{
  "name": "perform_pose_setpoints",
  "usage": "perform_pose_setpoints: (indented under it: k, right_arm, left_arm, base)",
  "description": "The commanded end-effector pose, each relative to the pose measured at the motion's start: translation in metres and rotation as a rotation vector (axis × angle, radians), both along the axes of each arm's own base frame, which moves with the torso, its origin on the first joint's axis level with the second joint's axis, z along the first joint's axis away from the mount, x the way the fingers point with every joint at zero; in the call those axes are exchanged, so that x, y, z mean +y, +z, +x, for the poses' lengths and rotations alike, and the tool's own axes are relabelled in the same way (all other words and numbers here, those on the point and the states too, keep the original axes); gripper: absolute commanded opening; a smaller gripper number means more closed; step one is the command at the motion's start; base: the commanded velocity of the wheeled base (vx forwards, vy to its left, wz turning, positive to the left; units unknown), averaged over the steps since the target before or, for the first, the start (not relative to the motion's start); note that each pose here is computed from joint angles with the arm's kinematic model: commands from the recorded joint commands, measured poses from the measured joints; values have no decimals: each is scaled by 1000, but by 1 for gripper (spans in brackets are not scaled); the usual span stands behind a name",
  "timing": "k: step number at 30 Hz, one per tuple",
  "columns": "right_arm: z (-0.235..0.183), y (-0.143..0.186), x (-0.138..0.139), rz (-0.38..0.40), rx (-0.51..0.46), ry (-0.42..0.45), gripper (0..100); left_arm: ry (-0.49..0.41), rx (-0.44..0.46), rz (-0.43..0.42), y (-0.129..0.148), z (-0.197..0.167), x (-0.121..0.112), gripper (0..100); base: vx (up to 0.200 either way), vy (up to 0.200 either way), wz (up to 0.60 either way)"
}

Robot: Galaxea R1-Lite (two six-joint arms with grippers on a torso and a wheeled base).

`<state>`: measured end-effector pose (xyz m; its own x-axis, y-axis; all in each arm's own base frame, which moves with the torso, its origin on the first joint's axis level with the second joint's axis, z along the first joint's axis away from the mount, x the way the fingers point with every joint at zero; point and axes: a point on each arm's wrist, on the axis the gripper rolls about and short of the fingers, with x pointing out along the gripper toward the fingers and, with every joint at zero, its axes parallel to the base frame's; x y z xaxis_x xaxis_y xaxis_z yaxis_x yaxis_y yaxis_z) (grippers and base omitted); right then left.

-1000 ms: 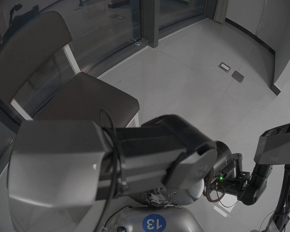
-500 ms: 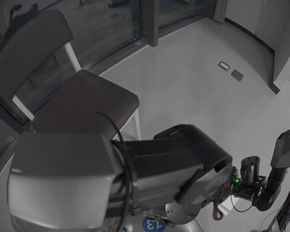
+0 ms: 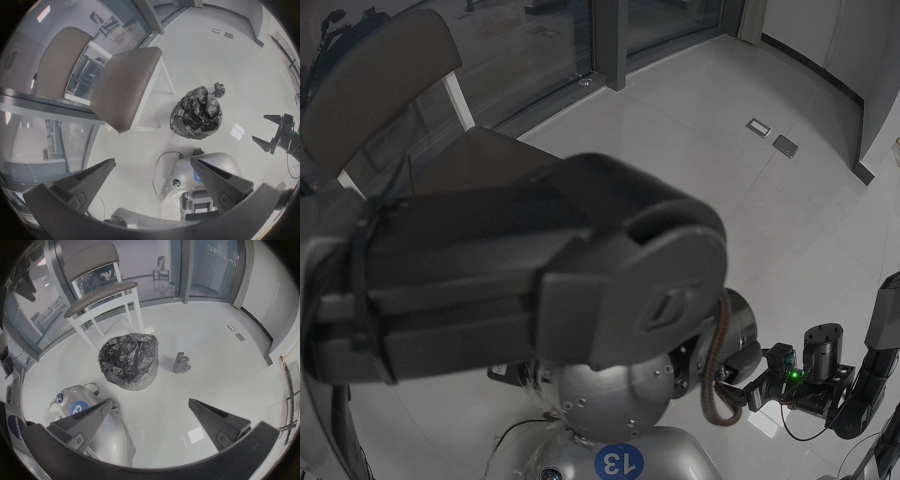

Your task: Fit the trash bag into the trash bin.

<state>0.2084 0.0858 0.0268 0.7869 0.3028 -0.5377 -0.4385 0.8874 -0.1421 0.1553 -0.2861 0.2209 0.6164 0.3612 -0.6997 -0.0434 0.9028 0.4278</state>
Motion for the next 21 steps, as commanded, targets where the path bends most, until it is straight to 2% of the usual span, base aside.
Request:
perform_pose_setpoints:
  k: [1, 2, 3, 4, 7, 9, 10, 11, 12, 14, 15, 16, 20, 21]
  right_arm:
    - [-2, 5, 0, 9, -20, 4, 100]
    - [-1, 7, 0, 19, -37, 8, 100]
    - [-2, 7, 0, 19, -37, 10, 100]
    - [-1, 9, 2, 25, -51, 16, 100]
    - [-2, 12, 7, 39, -79, 38, 100]
    - [-3, 14, 8, 44, -90, 45, 100]
    - [-3, 14, 8, 44, -90, 45, 100]
    - [-4, 16, 8, 48, -98, 45, 100]
    - [-4, 17, 7, 47, -100, 42, 100]
    - [-4, 17, 7, 48, -102, 42, 100]
    - [-4, 18, 7, 48, -105, 44, 100]
    - [-4, 19, 7, 44, -108, 47, 100]
    - [-5, 19, 7, 43, -112, 53, 100]
    - [-5, 19, 8, 44, -111, 55, 100]
  left_arm:
    - [-59, -54, 36, 33, 3, 29, 100]
    - [-109, -38, 95, 43, 11, 42, 100]
    - [-113, -36, 99, 43, 12, 43, 100]
    - [-149, -18, 137, 47, 19, 49, 100]
    - [-237, 12, 211, 48, 43, 54, 100]
    - [-335, 57, 320, 45, 66, 58, 100]
    - [-335, 57, 320, 45, 66, 58, 100]
    - [-406, 96, 406, 41, 86, 60, 100]
    - [-456, 109, 431, 37, 97, 59, 100]
    - [-502, 114, 426, 35, 105, 56, 100]
    - [-620, 138, 375, 25, 126, 51, 100]
    - [-678, 161, 338, 18, 140, 53, 100]
    - [-884, 282, 254, -8, 173, 66, 100]
    - [-901, 307, 239, -14, 176, 67, 100]
  base:
    - [0, 0, 0]
    - [0, 0, 0]
    - [0, 0, 0]
    - [0, 0, 0]
    - [0, 0, 0]
    - [0, 0, 0]
    - [0, 0, 0]
    - [0, 0, 0]
    - [0, 0, 0]
    - [0, 0, 0]
    - [0, 0, 0]
    - [0, 0, 0]
    - [0, 0, 0]
    - [0, 0, 0]
